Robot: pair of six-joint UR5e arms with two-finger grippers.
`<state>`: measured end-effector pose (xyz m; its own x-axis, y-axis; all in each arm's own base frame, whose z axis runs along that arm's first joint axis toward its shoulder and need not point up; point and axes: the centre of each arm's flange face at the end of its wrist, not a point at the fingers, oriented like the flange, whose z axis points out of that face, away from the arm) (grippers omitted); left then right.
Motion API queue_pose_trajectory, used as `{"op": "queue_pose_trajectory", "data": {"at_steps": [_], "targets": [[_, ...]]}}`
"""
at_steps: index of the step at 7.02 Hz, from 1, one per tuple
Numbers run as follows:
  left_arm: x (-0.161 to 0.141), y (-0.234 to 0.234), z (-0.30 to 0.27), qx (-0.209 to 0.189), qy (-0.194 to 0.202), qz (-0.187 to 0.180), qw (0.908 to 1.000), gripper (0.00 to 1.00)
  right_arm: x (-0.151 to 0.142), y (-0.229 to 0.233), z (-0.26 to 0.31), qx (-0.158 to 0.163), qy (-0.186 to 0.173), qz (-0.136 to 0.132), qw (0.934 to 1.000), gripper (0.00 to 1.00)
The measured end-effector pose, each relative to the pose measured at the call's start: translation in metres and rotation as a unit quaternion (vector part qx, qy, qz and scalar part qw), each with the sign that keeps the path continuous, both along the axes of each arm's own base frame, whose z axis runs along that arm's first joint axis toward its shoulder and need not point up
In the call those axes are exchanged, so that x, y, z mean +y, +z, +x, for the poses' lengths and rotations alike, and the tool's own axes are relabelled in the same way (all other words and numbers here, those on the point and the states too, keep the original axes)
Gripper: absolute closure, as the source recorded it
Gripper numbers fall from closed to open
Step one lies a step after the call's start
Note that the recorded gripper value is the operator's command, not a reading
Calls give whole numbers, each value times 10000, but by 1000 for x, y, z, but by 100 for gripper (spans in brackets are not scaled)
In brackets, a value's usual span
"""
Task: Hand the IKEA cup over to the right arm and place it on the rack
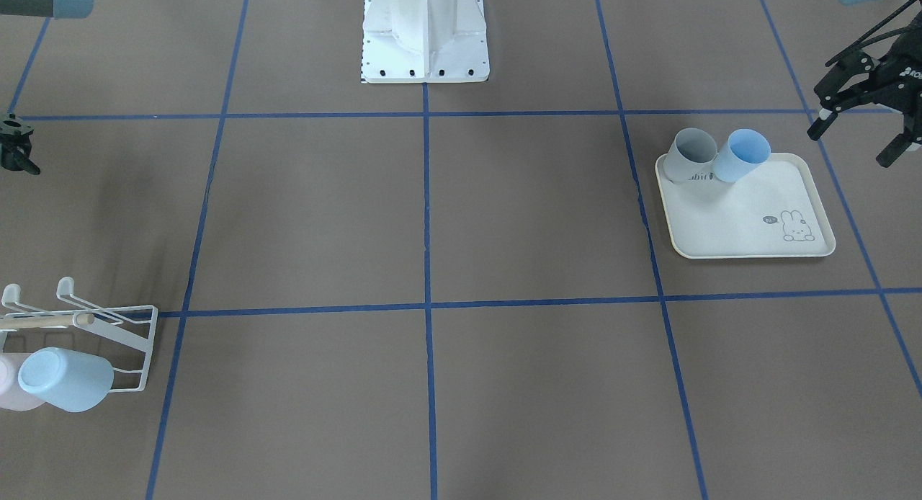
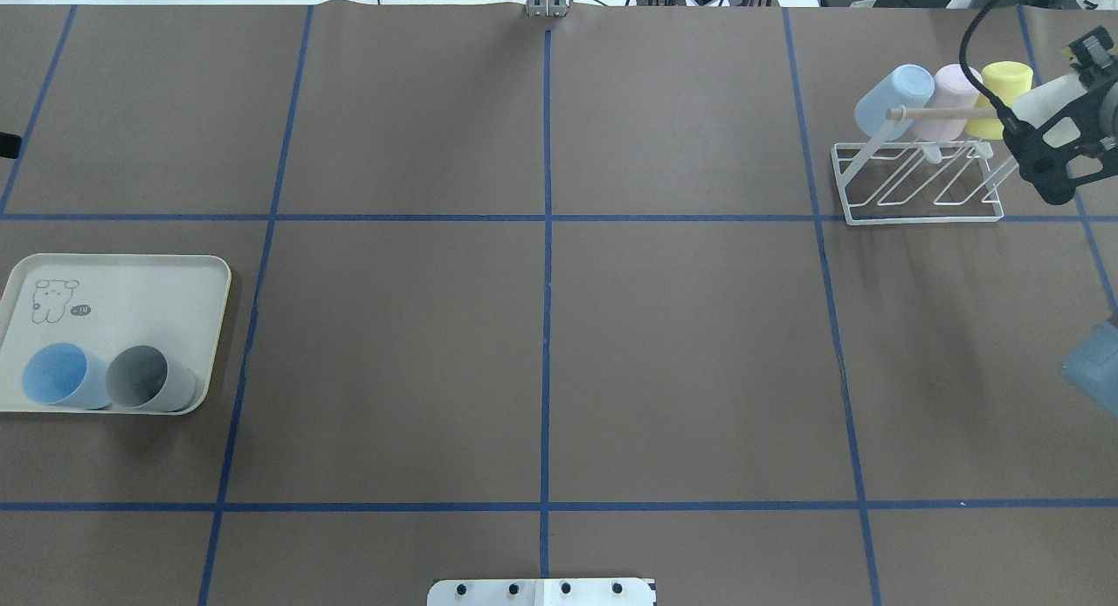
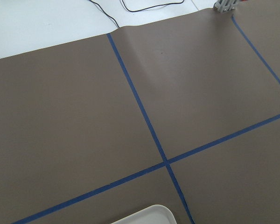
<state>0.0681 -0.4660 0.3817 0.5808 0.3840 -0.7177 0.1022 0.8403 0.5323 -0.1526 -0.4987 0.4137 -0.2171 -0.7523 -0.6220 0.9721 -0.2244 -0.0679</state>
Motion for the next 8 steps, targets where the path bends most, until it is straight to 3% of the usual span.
{"op": "queue_pose_trajectory", "data": {"at_steps": [4, 8], "targets": [[0, 1, 0, -2, 1, -13, 10000, 0, 0, 25, -39, 395, -68, -8, 9992, 84], [-1, 2, 1, -4, 6, -20, 10000, 0, 1, 35, -58, 483, -33, -3, 9988, 82]]}}
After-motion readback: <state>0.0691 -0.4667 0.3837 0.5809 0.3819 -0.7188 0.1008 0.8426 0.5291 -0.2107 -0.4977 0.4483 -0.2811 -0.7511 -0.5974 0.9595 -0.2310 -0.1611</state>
